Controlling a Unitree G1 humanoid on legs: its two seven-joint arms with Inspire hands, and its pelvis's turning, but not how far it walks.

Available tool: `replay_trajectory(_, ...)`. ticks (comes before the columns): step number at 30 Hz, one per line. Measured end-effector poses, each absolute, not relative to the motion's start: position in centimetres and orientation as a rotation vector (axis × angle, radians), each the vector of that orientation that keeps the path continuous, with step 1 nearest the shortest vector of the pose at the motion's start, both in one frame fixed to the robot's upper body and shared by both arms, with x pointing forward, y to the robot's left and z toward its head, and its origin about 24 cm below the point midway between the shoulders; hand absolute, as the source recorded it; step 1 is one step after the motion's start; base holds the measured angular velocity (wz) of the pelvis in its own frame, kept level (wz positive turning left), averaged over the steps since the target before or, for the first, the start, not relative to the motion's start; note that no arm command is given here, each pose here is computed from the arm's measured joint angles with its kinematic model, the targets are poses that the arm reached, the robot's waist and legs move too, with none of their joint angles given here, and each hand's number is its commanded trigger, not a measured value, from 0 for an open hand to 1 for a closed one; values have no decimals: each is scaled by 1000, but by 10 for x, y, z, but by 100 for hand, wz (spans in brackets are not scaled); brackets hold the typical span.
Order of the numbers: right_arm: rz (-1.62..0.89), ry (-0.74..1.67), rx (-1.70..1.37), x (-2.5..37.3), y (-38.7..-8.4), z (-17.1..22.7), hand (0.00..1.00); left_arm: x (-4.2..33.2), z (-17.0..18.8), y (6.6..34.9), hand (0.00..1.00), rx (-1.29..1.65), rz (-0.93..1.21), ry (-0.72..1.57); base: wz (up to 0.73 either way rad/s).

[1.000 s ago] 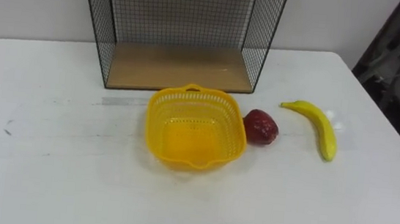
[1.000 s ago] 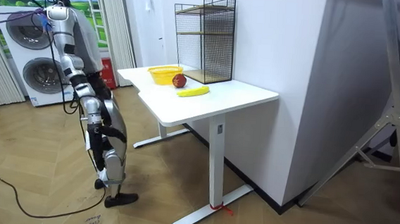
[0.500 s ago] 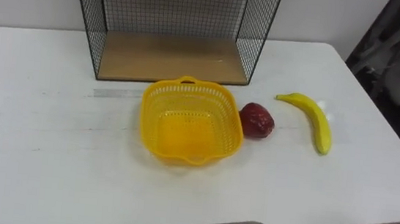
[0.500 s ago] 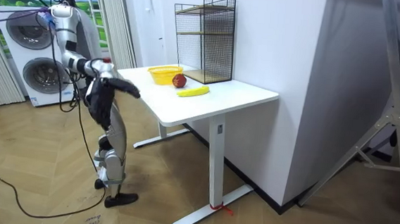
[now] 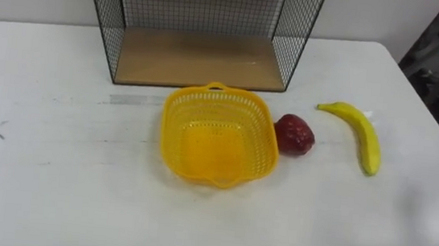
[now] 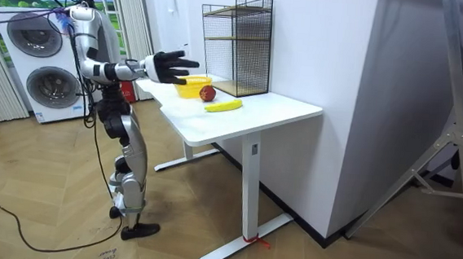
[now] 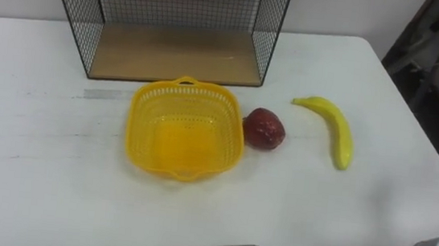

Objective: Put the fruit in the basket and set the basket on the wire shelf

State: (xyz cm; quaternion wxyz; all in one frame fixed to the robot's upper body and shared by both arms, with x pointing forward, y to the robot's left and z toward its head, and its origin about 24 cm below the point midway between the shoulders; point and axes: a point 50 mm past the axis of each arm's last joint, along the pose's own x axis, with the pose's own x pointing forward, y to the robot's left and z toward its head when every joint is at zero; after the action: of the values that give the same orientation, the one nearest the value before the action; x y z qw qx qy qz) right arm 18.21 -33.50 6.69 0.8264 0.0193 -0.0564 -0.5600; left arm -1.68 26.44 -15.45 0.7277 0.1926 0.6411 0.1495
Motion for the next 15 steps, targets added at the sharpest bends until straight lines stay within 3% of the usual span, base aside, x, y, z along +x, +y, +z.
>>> replay_trajectory(6,-898,-116,8,206,-319,71,0,-16,-155,264,0,407,308,1412,0)
replay_trajectory(15,-664,-106,-84,217,-312,77,0,-20,-152,271,0,413,309,1423,4)
